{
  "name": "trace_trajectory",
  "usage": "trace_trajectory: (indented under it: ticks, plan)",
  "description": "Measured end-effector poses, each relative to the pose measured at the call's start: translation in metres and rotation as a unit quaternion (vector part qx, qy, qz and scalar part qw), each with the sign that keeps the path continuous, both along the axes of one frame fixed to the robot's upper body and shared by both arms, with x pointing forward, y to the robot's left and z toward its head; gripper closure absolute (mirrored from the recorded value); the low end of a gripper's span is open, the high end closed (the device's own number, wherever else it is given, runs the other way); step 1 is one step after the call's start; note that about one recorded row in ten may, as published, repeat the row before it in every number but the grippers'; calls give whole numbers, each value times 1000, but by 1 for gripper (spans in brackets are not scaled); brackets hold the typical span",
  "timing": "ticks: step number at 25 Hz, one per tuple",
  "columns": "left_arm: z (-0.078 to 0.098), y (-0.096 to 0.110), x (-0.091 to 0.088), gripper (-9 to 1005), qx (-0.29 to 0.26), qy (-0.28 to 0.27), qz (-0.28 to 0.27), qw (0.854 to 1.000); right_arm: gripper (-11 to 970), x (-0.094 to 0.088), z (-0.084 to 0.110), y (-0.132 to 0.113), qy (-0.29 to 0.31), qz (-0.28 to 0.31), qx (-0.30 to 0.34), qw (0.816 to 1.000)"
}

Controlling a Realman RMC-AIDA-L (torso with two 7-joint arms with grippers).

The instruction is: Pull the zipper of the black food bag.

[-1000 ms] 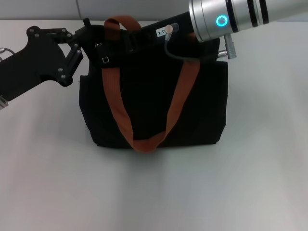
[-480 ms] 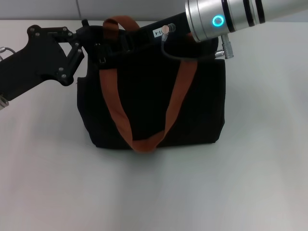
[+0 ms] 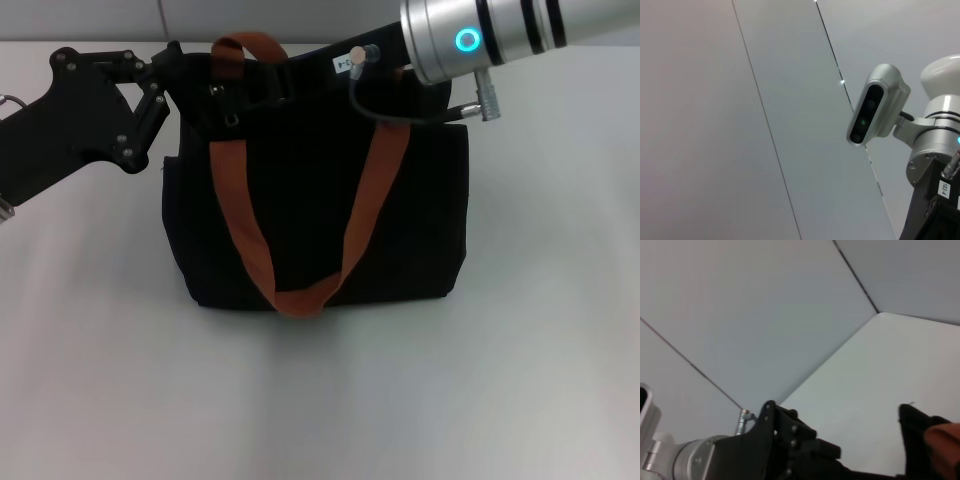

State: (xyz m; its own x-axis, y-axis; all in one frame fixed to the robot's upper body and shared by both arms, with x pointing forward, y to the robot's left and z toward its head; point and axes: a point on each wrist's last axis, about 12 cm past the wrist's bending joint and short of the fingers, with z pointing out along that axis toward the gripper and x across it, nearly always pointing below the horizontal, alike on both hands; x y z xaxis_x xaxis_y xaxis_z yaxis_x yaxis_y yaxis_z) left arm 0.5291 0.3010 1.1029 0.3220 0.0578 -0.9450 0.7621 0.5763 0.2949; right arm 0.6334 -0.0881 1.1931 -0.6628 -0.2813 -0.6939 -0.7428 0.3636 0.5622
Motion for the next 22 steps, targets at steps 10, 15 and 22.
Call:
trace_trajectory:
  ticks: [10, 15, 22]
  plan:
    - [0, 1, 0, 949, -1, -2, 3, 1000, 959, -1, -3, -12, 7, -22, -10, 1000]
    - [1, 1, 0, 948, -3, -2, 5, 1000, 958, -1, -2, -17, 8, -30, -11, 999]
    - [1, 1, 1, 947, -4, -3, 6, 1000, 960, -2, -3, -28, 6, -45, -27, 999]
